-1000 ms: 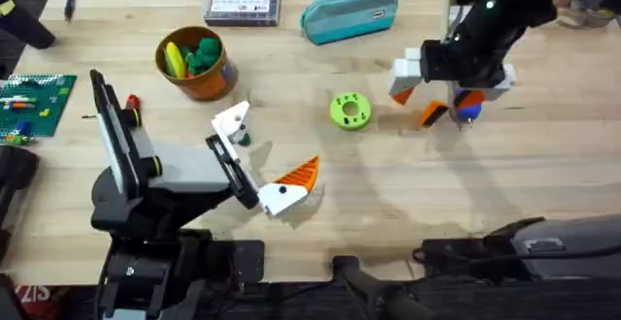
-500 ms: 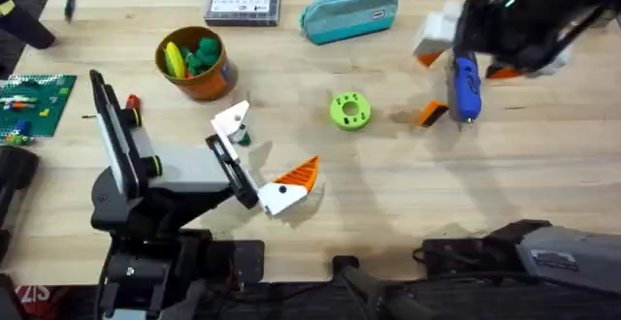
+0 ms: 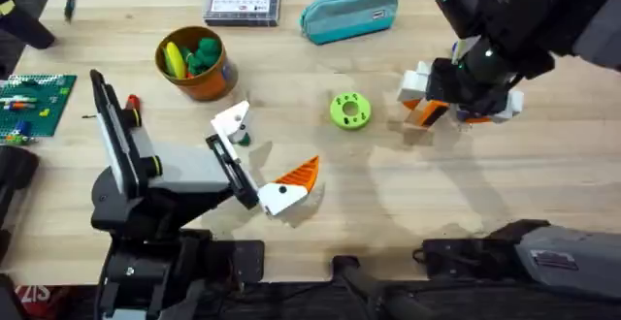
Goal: Pick up the gripper from the table and insert it into the empty holder that is missing its gripper. Then pick up a screw, insert it into the mounting hole, and use the screwdriver to tighten it. Finally, clean up the table by picking up the vegetable and placing it into the bucket.
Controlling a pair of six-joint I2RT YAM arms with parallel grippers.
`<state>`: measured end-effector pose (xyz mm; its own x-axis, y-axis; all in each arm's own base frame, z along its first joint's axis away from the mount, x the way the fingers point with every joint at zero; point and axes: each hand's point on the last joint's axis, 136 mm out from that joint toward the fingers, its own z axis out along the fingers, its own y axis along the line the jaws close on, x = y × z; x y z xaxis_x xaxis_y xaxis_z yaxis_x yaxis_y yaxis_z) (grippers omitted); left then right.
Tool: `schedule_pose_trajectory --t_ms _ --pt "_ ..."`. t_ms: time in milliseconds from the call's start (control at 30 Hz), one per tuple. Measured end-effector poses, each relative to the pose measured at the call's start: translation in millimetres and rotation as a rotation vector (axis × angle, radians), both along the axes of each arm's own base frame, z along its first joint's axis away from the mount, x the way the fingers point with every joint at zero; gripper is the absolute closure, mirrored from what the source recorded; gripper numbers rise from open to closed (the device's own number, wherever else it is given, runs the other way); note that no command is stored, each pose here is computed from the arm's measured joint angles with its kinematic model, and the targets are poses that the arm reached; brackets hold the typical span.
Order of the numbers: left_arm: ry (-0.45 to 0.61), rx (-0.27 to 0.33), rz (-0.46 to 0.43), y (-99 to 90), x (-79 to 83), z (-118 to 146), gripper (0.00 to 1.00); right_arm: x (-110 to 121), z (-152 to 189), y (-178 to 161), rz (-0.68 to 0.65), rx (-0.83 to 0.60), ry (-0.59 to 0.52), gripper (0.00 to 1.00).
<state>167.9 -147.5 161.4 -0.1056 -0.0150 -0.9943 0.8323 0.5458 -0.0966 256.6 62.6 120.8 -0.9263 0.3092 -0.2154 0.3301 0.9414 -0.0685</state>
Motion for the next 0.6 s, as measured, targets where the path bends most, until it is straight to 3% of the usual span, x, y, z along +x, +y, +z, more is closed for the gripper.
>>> schedule_pose_trajectory --t_ms 300,500,600 --pt "0.0 0.0 0.0 0.0 0.0 0 0.016 14 -15 -11 -0.059 0.003 -0.007 0.038" --pt "0.0 0.0 0.0 0.0 0.0 0 0.016 16 -17 -11 -0.064 0.007 -0.004 0.108" --pt "0.0 0.0 0.0 0.0 0.0 0 0.016 18 -18 -10 -0.067 0.01 -0.013 0.187"
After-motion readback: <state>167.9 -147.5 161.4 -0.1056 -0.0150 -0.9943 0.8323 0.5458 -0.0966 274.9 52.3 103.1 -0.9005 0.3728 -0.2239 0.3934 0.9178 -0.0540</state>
